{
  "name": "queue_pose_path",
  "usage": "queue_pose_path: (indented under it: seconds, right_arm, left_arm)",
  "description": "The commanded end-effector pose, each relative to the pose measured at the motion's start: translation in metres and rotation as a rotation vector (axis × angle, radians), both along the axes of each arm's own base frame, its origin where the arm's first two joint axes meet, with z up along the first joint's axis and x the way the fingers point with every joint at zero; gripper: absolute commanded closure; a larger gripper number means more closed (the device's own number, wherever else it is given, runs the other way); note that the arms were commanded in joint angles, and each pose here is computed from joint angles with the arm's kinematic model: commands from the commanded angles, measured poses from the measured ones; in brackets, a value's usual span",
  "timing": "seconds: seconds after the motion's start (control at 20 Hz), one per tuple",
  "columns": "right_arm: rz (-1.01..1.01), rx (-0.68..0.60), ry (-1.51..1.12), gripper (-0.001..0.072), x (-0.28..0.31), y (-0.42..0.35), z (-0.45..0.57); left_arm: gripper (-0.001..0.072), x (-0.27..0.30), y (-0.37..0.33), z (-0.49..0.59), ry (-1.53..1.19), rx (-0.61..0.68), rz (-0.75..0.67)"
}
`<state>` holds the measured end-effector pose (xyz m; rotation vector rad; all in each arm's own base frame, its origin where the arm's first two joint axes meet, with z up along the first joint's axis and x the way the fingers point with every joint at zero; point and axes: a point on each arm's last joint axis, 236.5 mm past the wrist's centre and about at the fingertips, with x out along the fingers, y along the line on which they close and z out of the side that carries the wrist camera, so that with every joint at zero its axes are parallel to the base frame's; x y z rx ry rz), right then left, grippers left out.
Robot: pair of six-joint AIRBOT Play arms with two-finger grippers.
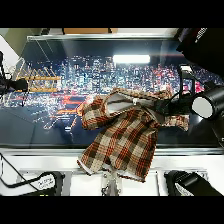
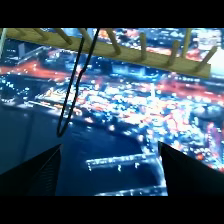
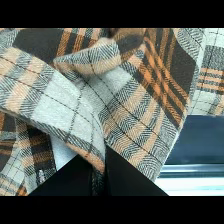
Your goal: Fold the clothes and pants, and hang the long-sleeved shirts on hangers.
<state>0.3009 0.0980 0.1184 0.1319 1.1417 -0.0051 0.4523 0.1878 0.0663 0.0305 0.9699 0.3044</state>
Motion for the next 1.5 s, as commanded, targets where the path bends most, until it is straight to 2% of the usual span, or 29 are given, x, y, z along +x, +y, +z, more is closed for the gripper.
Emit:
queue_pose_path:
  seconds: [0.0,0.25,0.75,0.9,0.95,1.45]
  right_arm:
    - [0.001,-0.003,0.008,0.0673,0.001,0.001,-0.003]
    - [0.0,-0.004,0.01,0.0673,0.001,0.001,-0.003]
    - [0.001,-0.004,0.011,0.0672,0.001,0.001,-0.004]
    - [0.001,-0.005,0.012,0.0672,0.001,0.001,-0.004]
    - [0.001,-0.005,0.013,0.0673,0.001,0.001,-0.004]
    - [0.0,-0.005,0.014,0.0673,0.001,0.001,-0.005]
  left_arm:
    - [0.0062,0.023,0.042,-0.05,0.06,0.013,0.013]
    - [0.0062,0.043,0.063,-0.113,0.19,0.013,0.013]
    - [0.0063,0.057,0.085,-0.171,0.255,0.011,0.022]
    - [0.0063,0.057,0.087,-0.175,0.254,0.008,0.025]
    - [0.0092,0.057,0.087,-0.175,0.253,0.008,0.026]
    - [0.009,0.062,0.088,-0.176,0.233,0.014,0.024]
